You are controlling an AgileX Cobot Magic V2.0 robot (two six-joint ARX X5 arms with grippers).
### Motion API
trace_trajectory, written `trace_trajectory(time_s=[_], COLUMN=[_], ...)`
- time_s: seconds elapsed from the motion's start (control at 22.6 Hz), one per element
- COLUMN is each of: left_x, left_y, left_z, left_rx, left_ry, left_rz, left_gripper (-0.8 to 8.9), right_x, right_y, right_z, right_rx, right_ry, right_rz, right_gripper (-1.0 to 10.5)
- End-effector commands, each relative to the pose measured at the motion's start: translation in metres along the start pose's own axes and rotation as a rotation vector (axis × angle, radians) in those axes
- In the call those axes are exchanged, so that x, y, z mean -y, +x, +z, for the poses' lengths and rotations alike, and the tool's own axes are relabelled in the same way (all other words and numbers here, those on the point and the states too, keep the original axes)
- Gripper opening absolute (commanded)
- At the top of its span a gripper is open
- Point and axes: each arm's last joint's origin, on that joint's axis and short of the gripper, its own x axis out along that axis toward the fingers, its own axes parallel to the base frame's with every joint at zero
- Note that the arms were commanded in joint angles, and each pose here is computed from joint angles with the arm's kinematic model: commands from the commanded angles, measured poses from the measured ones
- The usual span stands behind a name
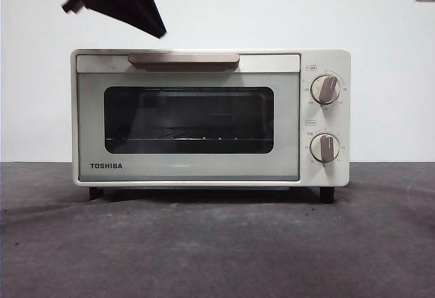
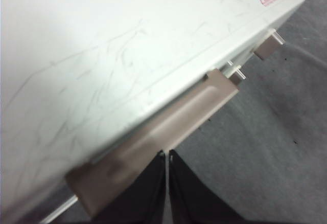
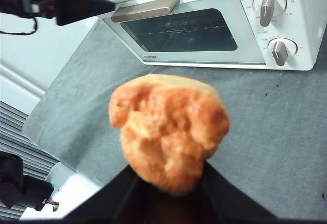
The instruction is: The left arm flap open the oven, the right arm pick bread and place it into oven, the left arm flap close the oven
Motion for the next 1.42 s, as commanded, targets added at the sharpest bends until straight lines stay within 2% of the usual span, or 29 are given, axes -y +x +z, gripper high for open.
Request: trace_trajectory(time_s=[0.04,0.8,1.42], left_x=[-0.001,-0.008,0.006], left_y=[0.007,0.027,0.028], left_z=[0.007,0.001,-0.022], left_rx=[0.015,-0.052,-0.289], left_ry=[0.027,0.016,0.077], left_rz=[0.0,0.001,0.024], left_gripper=[0.11,0.11,0.11], right_x=[-0.003,-0.003,-0.003], right_y=[-0.003,-0.003,-0.003], right_z=[0.003,0.003,0.003], right_rx=[0.016,0.018,0.018], right_ry=[-0.004,-0.004,-0.004], right_rz=[0.012,0.008,0.009], right_gripper=[0.9,0.9,0.9])
